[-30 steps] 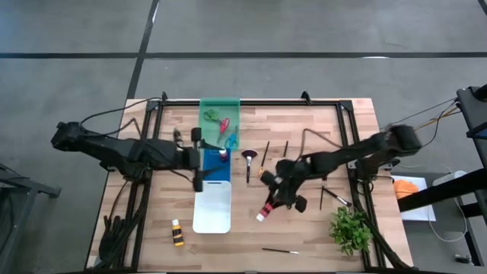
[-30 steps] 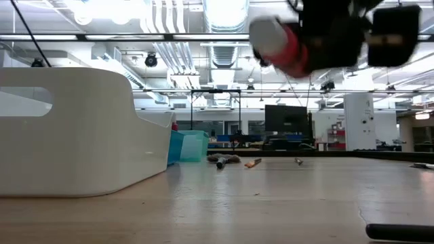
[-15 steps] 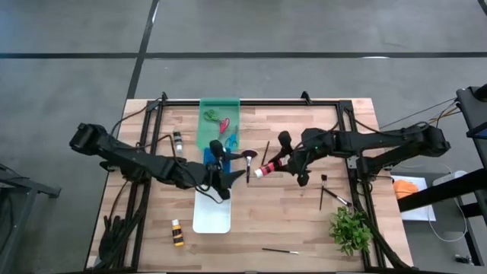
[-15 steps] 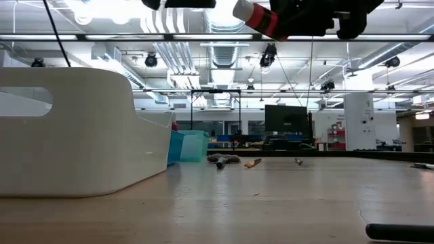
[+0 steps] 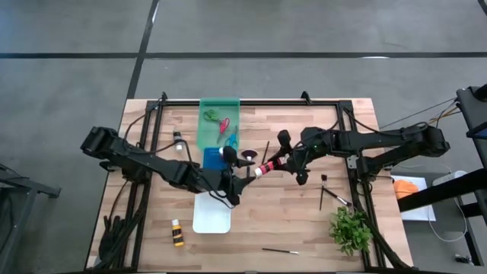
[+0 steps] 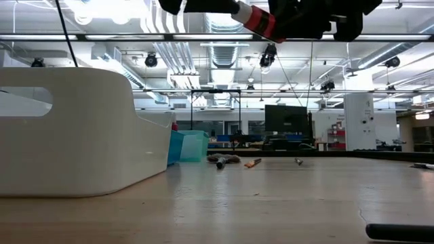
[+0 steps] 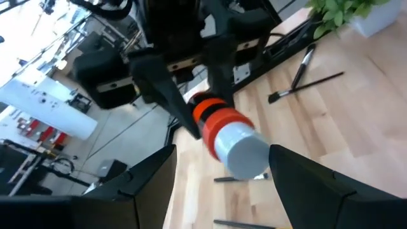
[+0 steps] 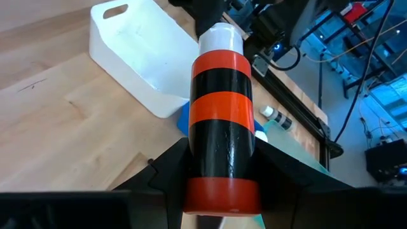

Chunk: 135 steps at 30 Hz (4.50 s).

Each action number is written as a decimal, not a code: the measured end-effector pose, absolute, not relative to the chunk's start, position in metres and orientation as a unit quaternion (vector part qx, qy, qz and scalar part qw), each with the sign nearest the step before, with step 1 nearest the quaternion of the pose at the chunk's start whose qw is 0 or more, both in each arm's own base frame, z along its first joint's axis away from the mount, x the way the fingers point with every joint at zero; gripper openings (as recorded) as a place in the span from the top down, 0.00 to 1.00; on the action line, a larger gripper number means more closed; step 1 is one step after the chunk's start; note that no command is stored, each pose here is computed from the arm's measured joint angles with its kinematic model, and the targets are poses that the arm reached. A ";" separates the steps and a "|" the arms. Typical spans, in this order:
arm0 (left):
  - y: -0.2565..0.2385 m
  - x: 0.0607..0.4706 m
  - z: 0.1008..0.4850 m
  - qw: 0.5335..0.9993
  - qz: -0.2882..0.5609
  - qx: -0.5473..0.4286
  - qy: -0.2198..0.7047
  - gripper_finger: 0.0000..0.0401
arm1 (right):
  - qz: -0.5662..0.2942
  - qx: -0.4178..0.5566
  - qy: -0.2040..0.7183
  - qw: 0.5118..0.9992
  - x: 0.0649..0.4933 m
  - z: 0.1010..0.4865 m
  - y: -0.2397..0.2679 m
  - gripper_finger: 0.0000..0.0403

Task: Pick & Place Paint Supplies
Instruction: Put the orange paint bottle into the blue bin

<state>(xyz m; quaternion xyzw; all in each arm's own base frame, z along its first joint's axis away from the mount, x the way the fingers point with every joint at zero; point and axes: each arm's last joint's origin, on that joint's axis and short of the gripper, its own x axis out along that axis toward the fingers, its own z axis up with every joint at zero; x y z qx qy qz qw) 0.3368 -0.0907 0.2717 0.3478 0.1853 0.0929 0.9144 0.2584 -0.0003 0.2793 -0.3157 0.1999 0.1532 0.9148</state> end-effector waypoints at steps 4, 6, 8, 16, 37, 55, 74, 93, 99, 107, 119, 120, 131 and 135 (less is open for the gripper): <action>-0.091 0.337 0.270 0.921 0.084 0.333 0.185 0.35 | 0.152 -0.317 0.197 0.915 0.258 0.280 0.000 0.65; -0.092 0.338 0.270 0.924 0.080 0.327 0.183 0.35 | 0.152 -0.317 0.197 0.915 0.258 0.280 0.000 0.65; -0.092 0.337 0.270 0.925 0.078 0.324 0.183 0.35 | 0.151 -0.317 0.194 0.916 0.258 0.281 0.000 0.65; -0.092 0.338 0.271 0.928 0.081 0.317 0.177 0.35 | 0.148 -0.317 0.185 0.918 0.259 0.283 0.000 0.65; -0.084 0.342 0.276 0.948 0.108 0.260 0.147 0.36 | 0.143 -0.318 0.169 0.922 0.261 0.286 0.000 0.65; -0.083 0.342 0.275 0.954 0.096 0.241 0.148 0.70 | 0.141 -0.303 0.172 0.927 0.260 0.286 0.000 0.65; -0.073 0.316 0.303 0.922 0.132 0.235 0.279 0.70 | 0.102 -0.253 0.166 0.948 0.254 0.297 -0.001 0.24; 0.000 0.264 0.356 0.799 0.104 -0.010 0.592 0.70 | 0.108 -0.208 0.220 0.947 0.233 0.290 -0.001 0.19; 0.030 0.277 0.335 0.758 0.070 -0.042 0.647 0.70 | 0.110 -0.202 0.232 0.945 0.232 0.281 -0.001 0.19; 0.057 0.295 0.306 0.720 0.049 -0.039 0.691 0.70 | 0.111 -0.180 0.248 0.945 0.230 0.270 -0.001 0.19; 0.064 0.308 0.274 0.713 0.030 -0.028 0.699 0.70 | 0.125 -0.174 0.254 0.943 0.228 0.263 0.000 0.19; 0.065 0.308 0.272 0.714 0.030 -0.029 0.699 0.70 | 0.125 -0.174 0.254 0.943 0.229 0.263 0.000 0.19; 0.073 0.307 0.247 0.719 0.027 -0.034 0.694 0.70 | 0.125 -0.174 0.252 0.944 0.229 0.263 0.000 0.19; 0.076 0.306 0.242 0.720 0.025 -0.034 0.692 0.70 | 0.124 -0.172 0.252 0.944 0.229 0.263 0.000 0.19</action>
